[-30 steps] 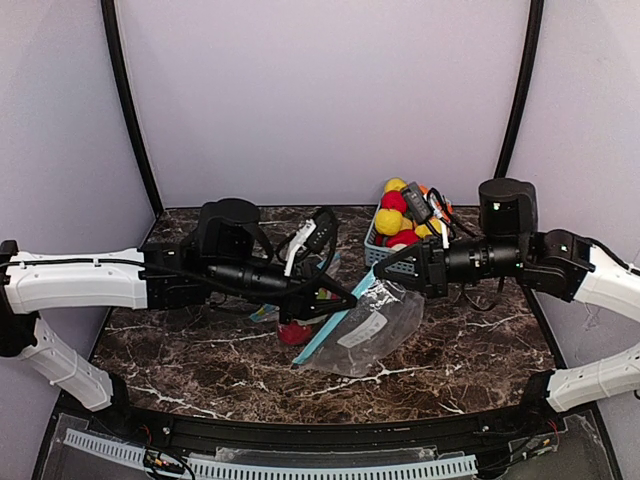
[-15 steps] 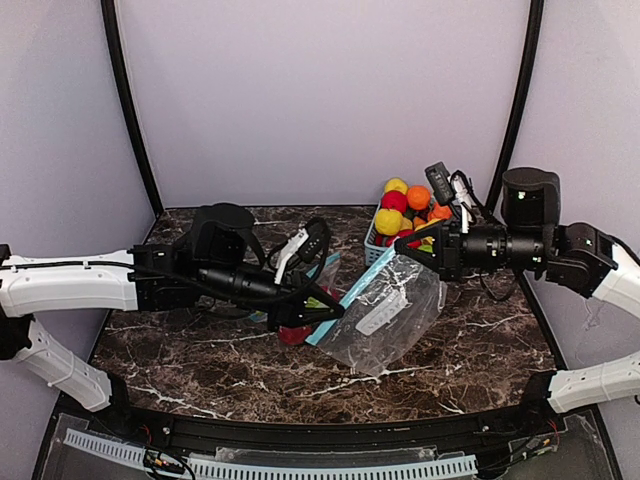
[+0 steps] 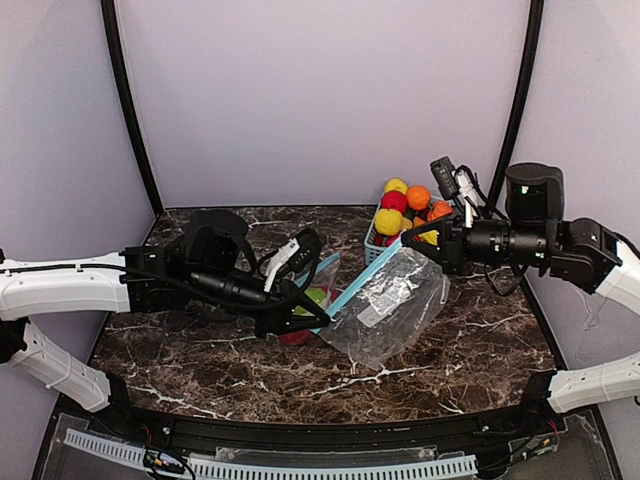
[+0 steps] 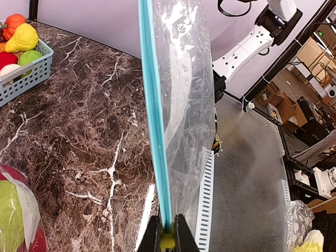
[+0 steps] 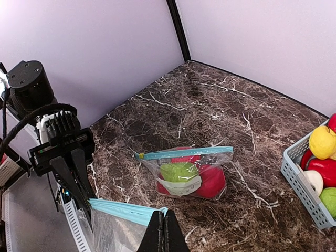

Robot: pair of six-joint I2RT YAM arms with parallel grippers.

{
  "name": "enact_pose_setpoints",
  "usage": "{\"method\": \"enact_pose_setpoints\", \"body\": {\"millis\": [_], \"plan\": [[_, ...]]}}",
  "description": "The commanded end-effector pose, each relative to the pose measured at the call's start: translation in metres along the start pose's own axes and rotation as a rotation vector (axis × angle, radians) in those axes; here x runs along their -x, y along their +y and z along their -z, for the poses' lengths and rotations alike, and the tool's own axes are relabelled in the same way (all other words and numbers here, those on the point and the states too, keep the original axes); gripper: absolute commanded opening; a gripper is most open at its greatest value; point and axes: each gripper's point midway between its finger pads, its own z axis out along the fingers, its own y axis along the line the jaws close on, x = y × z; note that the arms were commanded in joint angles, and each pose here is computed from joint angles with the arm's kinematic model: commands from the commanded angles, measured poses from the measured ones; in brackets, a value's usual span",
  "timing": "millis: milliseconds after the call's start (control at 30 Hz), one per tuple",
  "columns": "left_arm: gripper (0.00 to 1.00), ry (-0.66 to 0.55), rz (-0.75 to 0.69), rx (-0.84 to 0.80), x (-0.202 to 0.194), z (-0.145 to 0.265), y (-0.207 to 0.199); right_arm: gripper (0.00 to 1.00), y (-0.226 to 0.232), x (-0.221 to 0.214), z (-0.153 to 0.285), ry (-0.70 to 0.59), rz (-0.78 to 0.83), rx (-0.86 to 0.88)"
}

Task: Place the food in the zip-top bag and seal the zipper
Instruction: Unzip the zipper of the food storage bag.

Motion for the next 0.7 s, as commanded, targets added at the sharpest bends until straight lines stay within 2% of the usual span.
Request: {"method": "enact_pose_setpoints", "body": {"millis": [0,333,467,533,667], "plan": [[0.01,0.14,0.052,0.006,-0.044,0.005,0.004,0.0,-0.015,0.043,0.02,-0.149,0.008,-0.098],[0.01,0.167,0.056,0.032,-0.057,0.005,0.013,0.0,-0.019,0.044,0.025,-0.155,-0.014,-0.124],[0.01,0.124,0.061,0.023,-0.047,-0.002,0.014,0.0,-0.023,0.036,0.016,-0.123,-0.046,-0.131],[0.01,0.091,0.067,0.035,-0.038,-0.008,0.018,0.15,-0.029,0.033,0.012,-0.114,-0.069,-0.162],[0.01,0.039,0.096,0.156,-0.025,-0.015,0.041,0.61,-0.041,0.029,0.014,-0.121,-0.155,-0.224]]}}
